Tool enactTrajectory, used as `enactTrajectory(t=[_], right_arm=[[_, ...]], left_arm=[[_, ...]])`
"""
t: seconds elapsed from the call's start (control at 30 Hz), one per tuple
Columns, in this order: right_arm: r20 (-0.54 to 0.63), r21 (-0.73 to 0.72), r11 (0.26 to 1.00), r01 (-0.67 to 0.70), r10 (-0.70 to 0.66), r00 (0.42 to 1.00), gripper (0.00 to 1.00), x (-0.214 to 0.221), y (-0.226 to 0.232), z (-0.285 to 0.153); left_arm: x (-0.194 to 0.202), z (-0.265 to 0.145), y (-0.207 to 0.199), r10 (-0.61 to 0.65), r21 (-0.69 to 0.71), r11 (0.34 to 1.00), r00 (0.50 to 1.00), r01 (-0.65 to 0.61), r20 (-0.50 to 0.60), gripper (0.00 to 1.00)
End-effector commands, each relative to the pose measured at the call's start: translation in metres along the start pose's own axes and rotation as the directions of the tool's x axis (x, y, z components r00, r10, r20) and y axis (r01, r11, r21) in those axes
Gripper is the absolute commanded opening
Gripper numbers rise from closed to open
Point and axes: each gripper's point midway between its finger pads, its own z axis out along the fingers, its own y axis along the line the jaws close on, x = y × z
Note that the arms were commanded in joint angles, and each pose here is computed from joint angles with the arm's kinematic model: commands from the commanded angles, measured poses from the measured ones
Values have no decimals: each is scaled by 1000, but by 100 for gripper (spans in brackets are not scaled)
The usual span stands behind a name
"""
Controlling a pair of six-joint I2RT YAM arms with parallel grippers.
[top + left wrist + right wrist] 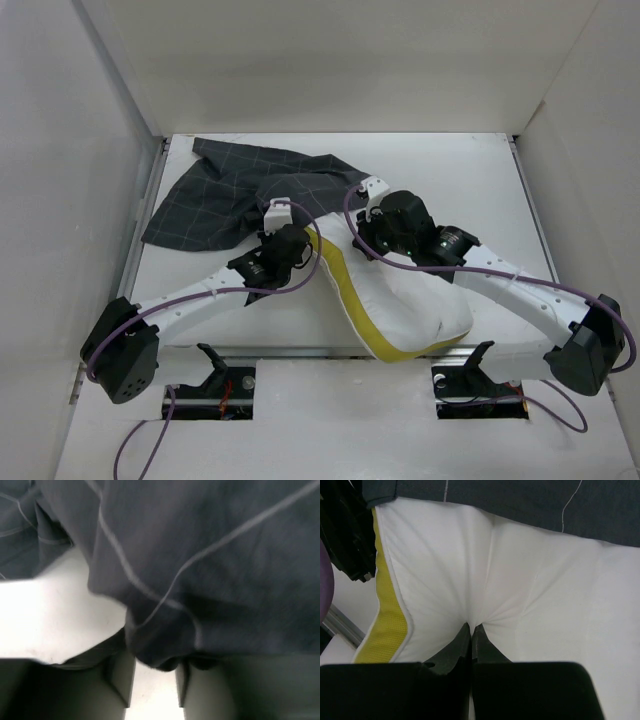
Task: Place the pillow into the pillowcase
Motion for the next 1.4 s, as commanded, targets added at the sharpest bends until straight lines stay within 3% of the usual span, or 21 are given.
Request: enactTrajectory(t=[0.0, 0.1, 0.33, 0.47, 0.6, 0.73, 0.8, 0.87, 0.97, 1.07, 1.13, 1.17, 1.2, 1.23, 1.3, 1.33, 1.37], right_arm=[[200, -49, 999, -3, 13, 980, 0, -65, 13, -19], [193, -37, 999, -15, 22, 981, 0, -63, 11, -15], [275, 90, 993, -82, 54, 960, 0, -83, -11, 8], [386, 145, 967, -209, 139, 912, 0, -115, -22, 21], [476, 170, 946, -274, 165, 864, 0, -134, -31, 34], [521, 176, 922, -345, 210, 827, 0, -141, -37, 42], [512, 156, 911, -381, 255, 820, 0, -122, -34, 53], [544, 101, 886, -452, 331, 771, 0, -113, -28, 62], [535, 129, 842, -524, 386, 752, 0, -72, -19, 88], [450, 133, 835, -534, 429, 783, 0, -30, -9, 113], [369, 71, 856, -512, 454, 811, 0, -12, 11, 121], [326, 65, 864, -499, 455, 829, 0, 5, 14, 126], [302, 46, 873, -485, 451, 840, 0, 9, 18, 124], [278, 19, 878, -478, 454, 846, 3, 12, 23, 121], [275, 16, 893, -450, 428, 861, 26, 9, 23, 103], [275, 18, 897, -441, 420, 865, 39, 10, 21, 95], [281, 31, 900, -436, 410, 868, 68, 12, 17, 87]], left_arm=[[-44, -2, -7, -48, -16, 999, 993, 50, 112, 28], [-46, -2, -13, -38, 16, 999, 993, 36, 110, 0], [-28, -34, -32, -14, 178, 984, 999, 5, 49, 0], [5, -64, -68, 33, 400, 916, 997, -2, -69, 0], [36, -84, -78, 82, 474, 881, 980, 13, -179, 0], [54, -125, -103, 185, 642, 766, 959, -4, -215, 0], [53, -135, -111, 195, 684, 729, 956, 9, -221, 0], [52, -148, -125, 226, 739, 674, 947, 17, -228, 0], [40, -166, -145, 205, 808, 586, 956, 54, -212, 0], [28, -174, -152, 179, 823, 563, 962, 73, -207, 0], [27, -173, -152, 181, 809, 582, 957, 82, -227, 10], [27, -167, -149, 179, 785, 615, 957, 72, -228, 20], [30, -163, -148, 192, 768, 637, 951, 65, -240, 44], [24, -165, -145, 192, 748, 660, 947, 69, -256, 47], [15, -160, -139, 185, 703, 709, 951, 47, -249, 57], [-2, -165, -140, 157, 694, 718, 959, 53, -236, 70], [-4, -164, -132, 157, 660, 750, 956, 48, -247, 76]])
